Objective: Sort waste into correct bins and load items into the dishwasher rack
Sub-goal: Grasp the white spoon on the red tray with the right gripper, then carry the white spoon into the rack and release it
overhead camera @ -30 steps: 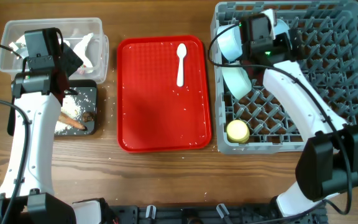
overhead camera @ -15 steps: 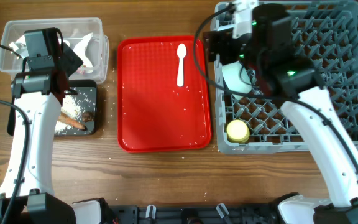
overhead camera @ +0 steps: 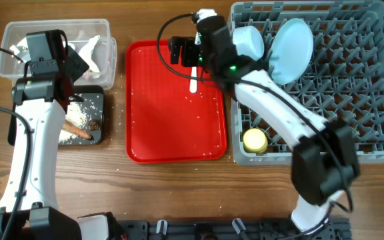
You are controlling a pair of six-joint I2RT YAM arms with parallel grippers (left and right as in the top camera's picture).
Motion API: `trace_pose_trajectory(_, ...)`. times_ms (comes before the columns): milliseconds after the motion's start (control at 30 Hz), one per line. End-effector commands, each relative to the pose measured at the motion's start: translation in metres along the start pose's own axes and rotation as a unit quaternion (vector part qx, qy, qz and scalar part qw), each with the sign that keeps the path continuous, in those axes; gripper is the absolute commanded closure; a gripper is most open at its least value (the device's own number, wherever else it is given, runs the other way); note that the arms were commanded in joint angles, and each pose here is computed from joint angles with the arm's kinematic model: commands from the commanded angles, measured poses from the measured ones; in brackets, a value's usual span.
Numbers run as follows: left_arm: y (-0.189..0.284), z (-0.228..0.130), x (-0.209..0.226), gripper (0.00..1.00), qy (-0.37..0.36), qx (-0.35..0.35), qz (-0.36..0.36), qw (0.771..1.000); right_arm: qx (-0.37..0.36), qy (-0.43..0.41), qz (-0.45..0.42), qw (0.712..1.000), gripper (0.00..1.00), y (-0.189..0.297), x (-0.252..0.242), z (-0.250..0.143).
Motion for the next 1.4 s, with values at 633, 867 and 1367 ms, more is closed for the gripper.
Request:
trace_pose_trajectory(633, 0.004, 0.006, 0.002, 0.0, 0.01, -0.012, 0.005, 1.0, 0.024, -0.106, -0.126, 0.986, 0.53, -0.099, -0.09, -0.063)
trace_pose_trajectory(867, 0.004, 0.006, 0.002, 0.0, 0.01, -0.012, 0.005, 1.0, 0.035, -0.129, -0.129, 0.983, 0.62, -0.107, -0.097, -0.074)
trace_pose_trajectory(1367, 0.004, 0.006, 0.002, 0.0, 0.01, -0.012, 0.005, 1.0, 0.057, -0.176, -0.128, 0.974, 0.96, -0.116, -0.094, -0.096)
Point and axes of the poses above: each gripper's point midway between its finger pads, its own y axis back along the fingers, its own x axis along the line the jaws close on, z = x × y, the point moved 7 cm from there along y, back along the fingers, and after that the axes turned 10 degrees about -y, right-handed, at the moved point
